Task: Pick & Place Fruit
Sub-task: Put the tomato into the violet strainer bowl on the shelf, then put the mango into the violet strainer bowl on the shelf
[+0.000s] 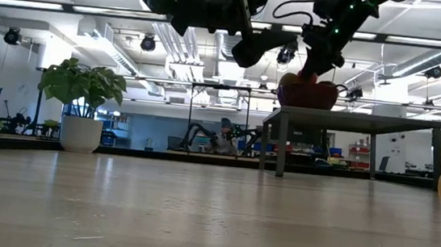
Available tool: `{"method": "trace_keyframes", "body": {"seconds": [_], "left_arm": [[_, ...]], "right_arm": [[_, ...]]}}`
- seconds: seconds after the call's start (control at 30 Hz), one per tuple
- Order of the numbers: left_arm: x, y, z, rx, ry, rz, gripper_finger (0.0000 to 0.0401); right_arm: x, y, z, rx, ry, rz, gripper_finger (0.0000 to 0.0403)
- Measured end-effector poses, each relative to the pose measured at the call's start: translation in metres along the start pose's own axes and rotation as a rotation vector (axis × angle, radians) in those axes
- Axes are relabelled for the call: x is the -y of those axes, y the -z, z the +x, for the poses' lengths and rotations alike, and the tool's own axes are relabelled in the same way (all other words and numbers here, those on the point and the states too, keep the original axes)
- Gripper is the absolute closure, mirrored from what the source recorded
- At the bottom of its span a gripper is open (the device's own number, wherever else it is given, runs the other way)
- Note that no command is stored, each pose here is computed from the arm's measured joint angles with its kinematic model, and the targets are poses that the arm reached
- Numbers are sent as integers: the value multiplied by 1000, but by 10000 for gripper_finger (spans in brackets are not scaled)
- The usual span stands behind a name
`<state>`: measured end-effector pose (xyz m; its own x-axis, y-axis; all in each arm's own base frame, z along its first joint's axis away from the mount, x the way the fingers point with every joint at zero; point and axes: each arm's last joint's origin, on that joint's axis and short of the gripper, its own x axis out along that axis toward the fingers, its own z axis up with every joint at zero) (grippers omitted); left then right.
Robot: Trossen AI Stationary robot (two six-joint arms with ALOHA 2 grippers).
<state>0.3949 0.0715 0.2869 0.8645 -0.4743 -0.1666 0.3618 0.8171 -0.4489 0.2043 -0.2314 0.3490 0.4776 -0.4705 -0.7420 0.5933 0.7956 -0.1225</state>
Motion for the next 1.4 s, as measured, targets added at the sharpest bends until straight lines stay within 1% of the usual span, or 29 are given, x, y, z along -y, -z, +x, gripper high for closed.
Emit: {"method": "trace_keyframes", "body": {"seconds": [0.27,0.53,0.83,1.0,1.17,1.3,1.4], "left_arm": [[0,0,0,0,0,-1,36],[0,0,0,0,0,-1,36],[0,0,0,0,0,14,36],[0,0,0,1,0,15,36],[0,0,0,1,0,15,36],[0,0,0,1,0,-9,36],[0,0,0,0,1,-7,36]], "right_arm": [[6,3,1,-29,32,-1,174],[6,8,5,-77,20,-13,135],[6,8,5,-71,21,-8,79],[5,8,2,-61,22,-26,49],[0,3,-16,-9,23,-50,44],[-12,-6,-44,78,17,-96,60],[-28,-8,-68,130,-13,-143,74]]}}
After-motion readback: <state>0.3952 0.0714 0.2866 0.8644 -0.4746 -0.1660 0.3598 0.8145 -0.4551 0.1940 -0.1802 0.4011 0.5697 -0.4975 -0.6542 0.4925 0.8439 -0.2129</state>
